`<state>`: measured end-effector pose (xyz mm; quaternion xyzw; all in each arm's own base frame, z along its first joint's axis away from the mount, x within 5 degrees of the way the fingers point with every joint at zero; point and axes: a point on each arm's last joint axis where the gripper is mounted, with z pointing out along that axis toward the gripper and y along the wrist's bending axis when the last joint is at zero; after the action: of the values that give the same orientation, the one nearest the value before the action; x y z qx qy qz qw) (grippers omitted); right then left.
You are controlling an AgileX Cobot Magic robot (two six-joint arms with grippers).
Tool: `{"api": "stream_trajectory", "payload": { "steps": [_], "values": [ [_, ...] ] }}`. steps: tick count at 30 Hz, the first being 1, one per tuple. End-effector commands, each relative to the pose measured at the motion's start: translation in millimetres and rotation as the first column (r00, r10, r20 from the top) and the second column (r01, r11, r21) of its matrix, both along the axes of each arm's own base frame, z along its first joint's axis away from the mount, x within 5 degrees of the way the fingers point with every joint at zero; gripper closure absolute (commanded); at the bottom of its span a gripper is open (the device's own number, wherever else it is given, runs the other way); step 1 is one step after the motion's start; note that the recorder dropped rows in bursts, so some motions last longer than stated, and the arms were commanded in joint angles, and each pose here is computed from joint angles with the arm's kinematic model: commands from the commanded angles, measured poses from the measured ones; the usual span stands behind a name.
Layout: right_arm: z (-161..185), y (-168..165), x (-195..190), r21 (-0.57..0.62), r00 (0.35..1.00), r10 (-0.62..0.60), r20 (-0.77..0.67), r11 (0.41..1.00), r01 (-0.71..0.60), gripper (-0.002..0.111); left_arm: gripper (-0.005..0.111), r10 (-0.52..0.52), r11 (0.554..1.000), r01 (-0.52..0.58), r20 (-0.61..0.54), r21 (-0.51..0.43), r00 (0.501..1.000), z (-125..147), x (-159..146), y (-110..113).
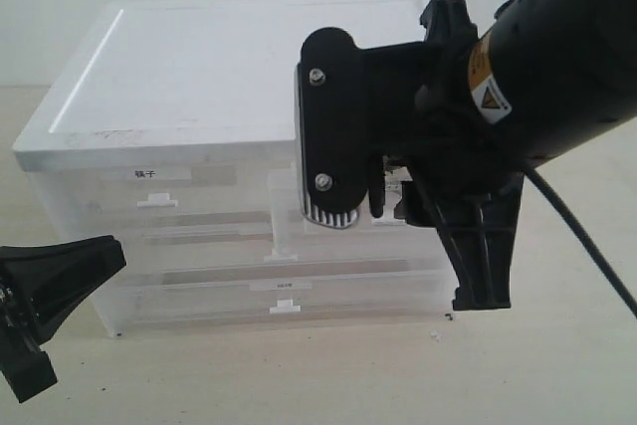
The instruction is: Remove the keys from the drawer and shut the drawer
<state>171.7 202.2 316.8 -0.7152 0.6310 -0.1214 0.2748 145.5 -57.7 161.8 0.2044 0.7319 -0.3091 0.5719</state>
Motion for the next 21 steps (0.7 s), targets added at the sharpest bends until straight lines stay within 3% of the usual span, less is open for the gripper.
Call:
{"api": "stream_trajectory", "payload": {
  "steps": [1, 10, 12, 16, 21],
  "values": [
    [-6.7, 5.5, 7.0, -0.012, 1.0, -0.018, 0.005, 1.0, 0.018, 0.073, 0.102, -0.003, 1.0, 0.003, 0.0, -0.013, 1.0, 0.4, -0.7, -0.3],
    [-7.3, 6.6, 6.9, 0.004, 1.0, -0.03, -0.005, 1.0, 0.03, 0.074, 0.102, -0.003, 1.0, 0.003, 0.0, -0.013, 1.0, 0.4, -0.7, -0.3],
    [-7.8, 6.3, 6.3, 0.002, 0.999, -0.034, -0.014, 0.999, 0.034, 0.08, 0.102, -0.003, 1.0, 0.003, 0.0, -0.013, 1.0, 0.4, -0.7, -0.3],
    [-8.4, 5.5, 5.8, -0.006, 0.999, -0.039, -0.022, 0.999, 0.039, 0.109, 0.102, -0.003, 1.0, 0.003, 0.0, -0.013, 1.0, 0.4, -0.7, -0.3],
    [-8.9, 2.2, 2.2, -0.052, 0.999, -0.027, -0.04, 0.998, 0.025, 0.108, 0.102, 0.0, 1.0, 0.0, 0.005, -0.009, 1.0, 0.5, -0.5, 0.0]
  ]
}}
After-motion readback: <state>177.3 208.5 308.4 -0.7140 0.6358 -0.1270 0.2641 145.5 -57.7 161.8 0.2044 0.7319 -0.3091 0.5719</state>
